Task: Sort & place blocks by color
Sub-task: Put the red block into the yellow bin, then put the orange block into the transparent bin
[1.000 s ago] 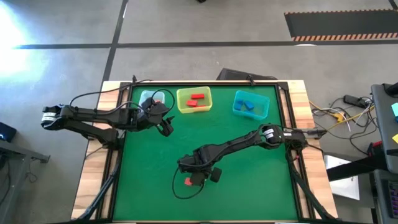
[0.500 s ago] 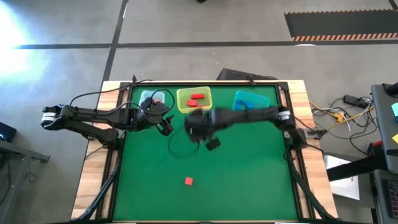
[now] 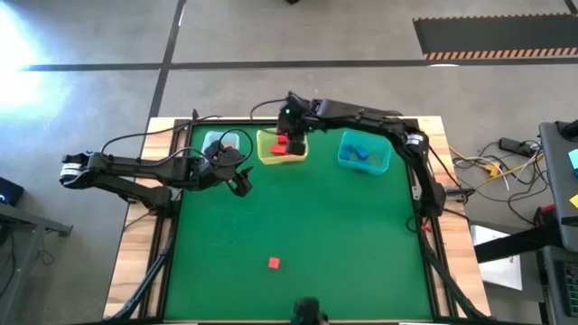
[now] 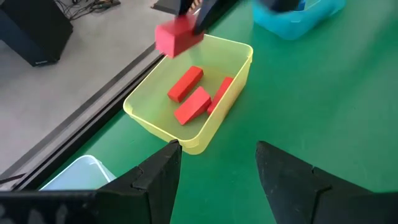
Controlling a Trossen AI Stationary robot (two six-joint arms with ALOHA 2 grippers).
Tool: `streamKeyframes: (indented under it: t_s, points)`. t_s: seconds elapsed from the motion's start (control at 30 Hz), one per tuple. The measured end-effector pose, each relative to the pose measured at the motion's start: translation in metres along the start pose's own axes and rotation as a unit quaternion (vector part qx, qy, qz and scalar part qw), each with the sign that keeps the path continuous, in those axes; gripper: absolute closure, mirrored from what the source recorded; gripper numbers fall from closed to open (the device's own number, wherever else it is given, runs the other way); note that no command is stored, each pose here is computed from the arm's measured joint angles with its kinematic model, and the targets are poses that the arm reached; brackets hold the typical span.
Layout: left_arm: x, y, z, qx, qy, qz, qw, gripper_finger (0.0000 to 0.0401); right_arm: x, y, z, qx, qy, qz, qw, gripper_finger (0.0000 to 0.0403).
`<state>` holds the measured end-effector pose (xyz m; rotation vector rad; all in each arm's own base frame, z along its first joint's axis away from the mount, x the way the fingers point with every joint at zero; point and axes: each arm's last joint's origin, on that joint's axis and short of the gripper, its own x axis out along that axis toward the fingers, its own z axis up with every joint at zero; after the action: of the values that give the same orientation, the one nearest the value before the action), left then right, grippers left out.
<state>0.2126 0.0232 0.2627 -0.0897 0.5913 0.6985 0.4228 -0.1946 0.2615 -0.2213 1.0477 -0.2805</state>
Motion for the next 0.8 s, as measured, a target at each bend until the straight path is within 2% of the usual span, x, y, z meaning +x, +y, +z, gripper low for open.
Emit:
streamKeyframes:
  t_s: [0.1, 0.3, 0.43, 0.57, 0.8]
  points:
    - [0.000, 0.000, 0.000, 0.000, 0.000, 0.000, 1.000, 0.0210, 0.027, -0.013, -0.012, 0.025, -0.022, 0.022, 0.999, 0.0292]
    - [0.000, 0.000, 0.000, 0.001, 0.001, 0.000, 1.000, 0.0210, 0.061, -0.021, -0.029, 0.050, -0.018, 0.014, 0.998, 0.0291]
    - [0.000, 0.000, 0.000, 0.001, 0.001, 0.000, 1.000, 0.0210, 0.064, -0.020, -0.030, 0.055, -0.020, 0.015, 0.998, 0.0276]
    - [0.000, 0.000, 0.000, 0.001, 0.001, 0.000, 1.000, 0.0210, 0.064, -0.019, -0.032, 0.061, -0.014, 0.018, 0.998, 0.0241]
    - [0.000, 0.000, 0.000, 0.001, 0.001, -0.001, 1.000, 0.0210, 0.047, -0.023, -0.023, 0.074, -0.007, 0.021, 0.997, 0.0200]
